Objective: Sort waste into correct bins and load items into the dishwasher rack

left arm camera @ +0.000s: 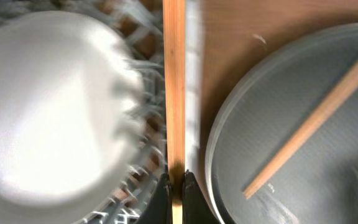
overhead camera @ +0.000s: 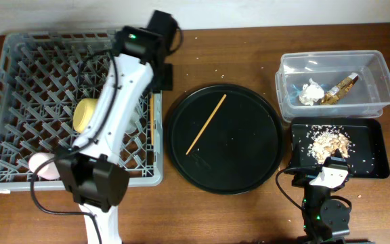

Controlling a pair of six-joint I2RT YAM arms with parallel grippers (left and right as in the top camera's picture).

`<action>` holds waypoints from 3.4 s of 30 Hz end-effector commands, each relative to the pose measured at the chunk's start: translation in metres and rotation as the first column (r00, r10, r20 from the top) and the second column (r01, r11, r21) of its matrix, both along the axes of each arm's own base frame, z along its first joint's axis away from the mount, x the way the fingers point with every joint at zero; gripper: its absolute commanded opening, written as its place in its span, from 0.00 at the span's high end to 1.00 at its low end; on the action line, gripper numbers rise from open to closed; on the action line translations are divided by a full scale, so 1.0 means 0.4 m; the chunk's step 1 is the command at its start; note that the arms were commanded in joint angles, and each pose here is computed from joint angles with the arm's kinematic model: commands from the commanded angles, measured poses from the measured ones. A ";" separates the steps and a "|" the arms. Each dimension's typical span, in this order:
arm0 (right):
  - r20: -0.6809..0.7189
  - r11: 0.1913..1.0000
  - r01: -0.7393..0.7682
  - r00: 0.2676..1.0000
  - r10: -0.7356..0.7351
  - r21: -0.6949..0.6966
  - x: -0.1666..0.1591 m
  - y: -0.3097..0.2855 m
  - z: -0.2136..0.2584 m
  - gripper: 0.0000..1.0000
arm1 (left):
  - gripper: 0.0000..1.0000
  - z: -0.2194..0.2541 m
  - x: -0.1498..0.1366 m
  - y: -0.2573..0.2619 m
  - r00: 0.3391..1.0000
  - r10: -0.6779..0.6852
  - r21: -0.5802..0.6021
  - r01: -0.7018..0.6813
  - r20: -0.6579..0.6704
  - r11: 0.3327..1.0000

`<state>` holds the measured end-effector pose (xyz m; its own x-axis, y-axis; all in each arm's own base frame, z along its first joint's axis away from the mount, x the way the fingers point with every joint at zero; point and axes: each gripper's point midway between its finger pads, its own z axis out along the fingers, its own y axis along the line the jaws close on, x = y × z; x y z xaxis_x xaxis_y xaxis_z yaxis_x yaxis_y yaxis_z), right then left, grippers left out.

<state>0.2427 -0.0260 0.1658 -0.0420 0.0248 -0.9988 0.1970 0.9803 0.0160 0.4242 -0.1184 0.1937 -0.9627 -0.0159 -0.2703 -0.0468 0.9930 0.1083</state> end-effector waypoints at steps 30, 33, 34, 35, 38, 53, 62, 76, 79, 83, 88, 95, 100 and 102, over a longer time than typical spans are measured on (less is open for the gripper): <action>-0.002 1.000 0.005 1.000 -0.005 0.011 0.000 -0.003 -0.008 0.02 | 0.64 -0.487 -0.070 -0.401 0.715 -0.676 -0.162 0.657 -0.178 0.736; -0.002 1.000 0.005 1.000 -0.005 0.010 0.000 -0.003 -0.009 0.02 | 0.93 -0.532 -0.106 -0.398 0.697 -0.676 -0.210 0.642 -0.238 0.737; -0.002 1.000 0.006 1.000 -0.005 0.010 0.000 -0.003 -0.008 0.02 | 1.00 -0.516 -0.114 -0.407 0.694 -0.681 -0.238 0.638 -0.234 0.732; -0.002 1.000 0.006 1.000 -0.005 0.010 0.000 -0.003 -0.008 0.02 | 1.00 -0.483 -0.113 -0.415 0.699 -0.680 -0.251 0.633 -0.223 0.733; -0.002 1.000 0.006 1.000 -0.005 0.010 0.000 -0.003 -0.009 0.02 | 1.00 -0.239 -0.049 -0.429 0.796 -0.598 -0.241 0.564 -0.097 0.790; -0.002 1.000 0.005 1.000 -0.005 0.011 0.000 -0.003 -0.008 0.02 | 0.86 -0.227 0.027 0.061 0.976 0.004 0.090 0.016 -0.218 0.996; -0.002 1.000 0.005 1.000 -0.005 0.011 0.000 -0.003 -0.008 0.01 | 0.47 0.172 -0.045 -0.052 0.977 -0.205 -0.199 0.213 0.064 0.956; -0.002 1.000 0.006 1.000 -0.005 0.010 0.000 -0.003 -0.009 0.02 | 0.00 0.735 -0.680 0.206 0.650 -0.177 -0.056 0.321 0.739 0.945; -0.002 1.000 0.006 1.000 -0.005 0.010 0.000 -0.003 -0.008 0.01 | 0.00 0.681 -0.676 0.266 0.699 -0.077 -0.055 0.165 0.711 0.985; -0.002 1.000 0.006 1.000 -0.005 0.010 0.000 -0.003 -0.008 0.02 | 0.00 0.583 -0.560 0.274 0.717 0.072 -0.069 -0.034 0.693 0.997; -0.002 1.000 0.006 1.000 -0.005 0.010 0.000 -0.003 -0.008 0.02 | 0.00 0.387 -0.436 0.284 0.572 0.154 -0.159 -0.041 0.805 0.986; -0.002 1.000 0.005 1.000 -0.005 0.011 0.000 -0.003 -0.008 0.01 | 0.00 0.072 -0.430 0.326 0.243 0.247 -0.250 -0.019 0.938 0.968; -0.002 1.000 0.005 1.000 -0.005 0.011 0.000 -0.003 -0.008 0.02 | 0.00 -0.058 -0.453 0.347 0.245 0.254 -0.247 -0.063 0.936 0.967; -0.002 1.000 0.006 1.000 -0.005 0.010 0.000 -0.003 -0.009 0.02 | 0.00 -0.075 -0.453 0.346 0.271 0.251 -0.241 -0.068 0.929 0.968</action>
